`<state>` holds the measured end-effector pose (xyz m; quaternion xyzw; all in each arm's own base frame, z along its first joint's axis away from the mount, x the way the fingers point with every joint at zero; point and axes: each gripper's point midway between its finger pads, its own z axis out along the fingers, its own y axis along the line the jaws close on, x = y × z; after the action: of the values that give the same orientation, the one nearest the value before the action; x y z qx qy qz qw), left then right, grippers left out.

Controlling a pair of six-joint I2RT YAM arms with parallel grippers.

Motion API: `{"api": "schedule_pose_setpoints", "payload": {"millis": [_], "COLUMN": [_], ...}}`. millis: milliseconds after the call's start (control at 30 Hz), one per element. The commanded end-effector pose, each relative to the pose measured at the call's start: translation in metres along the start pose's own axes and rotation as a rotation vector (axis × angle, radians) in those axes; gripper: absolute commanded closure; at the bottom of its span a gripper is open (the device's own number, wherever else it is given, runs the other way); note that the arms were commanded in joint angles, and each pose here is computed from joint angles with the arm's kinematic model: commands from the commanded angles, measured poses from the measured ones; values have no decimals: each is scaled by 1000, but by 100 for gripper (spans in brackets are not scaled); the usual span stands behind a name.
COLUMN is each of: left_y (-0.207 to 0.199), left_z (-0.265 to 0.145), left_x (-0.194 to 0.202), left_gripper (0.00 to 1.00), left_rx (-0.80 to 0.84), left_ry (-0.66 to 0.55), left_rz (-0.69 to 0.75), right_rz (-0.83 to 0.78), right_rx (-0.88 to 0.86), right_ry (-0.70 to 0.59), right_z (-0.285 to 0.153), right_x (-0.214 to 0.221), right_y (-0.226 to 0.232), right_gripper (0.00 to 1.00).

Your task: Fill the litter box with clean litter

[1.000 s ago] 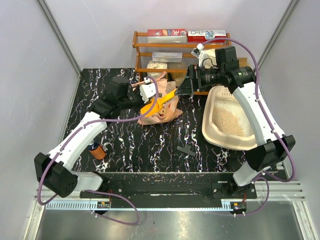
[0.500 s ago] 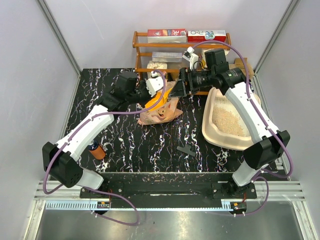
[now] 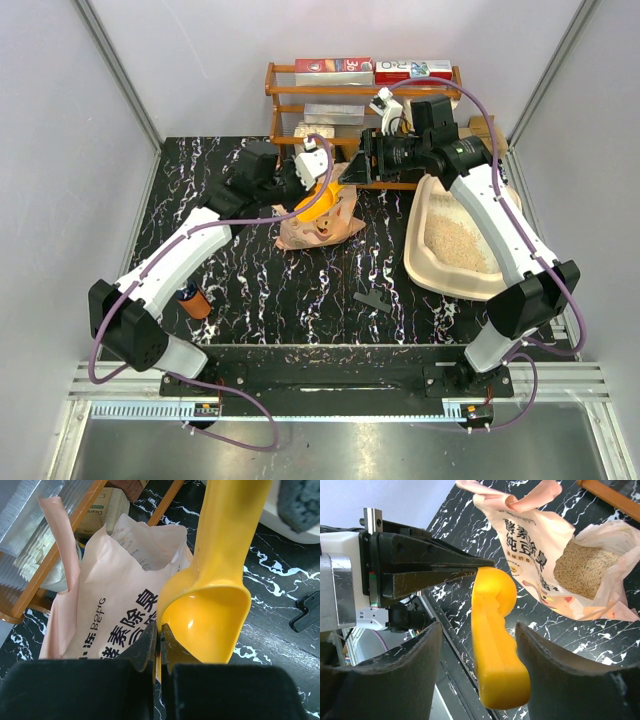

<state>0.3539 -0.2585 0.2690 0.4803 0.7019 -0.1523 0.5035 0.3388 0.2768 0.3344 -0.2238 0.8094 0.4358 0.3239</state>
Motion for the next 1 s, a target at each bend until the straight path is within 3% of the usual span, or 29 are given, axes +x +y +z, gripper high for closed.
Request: {"api": "schedule_pose_setpoints", "payload": {"millis": [0,167,667,800,967], "left_y": [11,12,7,8,10], "left_z": [-3,-2,0,3,6], "left_x": [-39,-41,-42,-40,-40], "left_gripper": [100,100,100,100,100], "left_rx": [-36,-36,-8,-8,-14], "left_ry": [-111,-116,-121,-117,-111], "left_rz": [-9,-20,-21,-24,-26], "right_rz": [-21,-28,-24,-38,-59], "right_rx": [25,30,98,101,90], "right_ry": [-53,-51,-74,-78,-73], "right_z": [3,6,12,11,11], "right_x": [-13,-13,-21,-23,-21], "right_y": [-2,-3,-19,-19,-17], "right_gripper": [35,43,51,64,93]}}
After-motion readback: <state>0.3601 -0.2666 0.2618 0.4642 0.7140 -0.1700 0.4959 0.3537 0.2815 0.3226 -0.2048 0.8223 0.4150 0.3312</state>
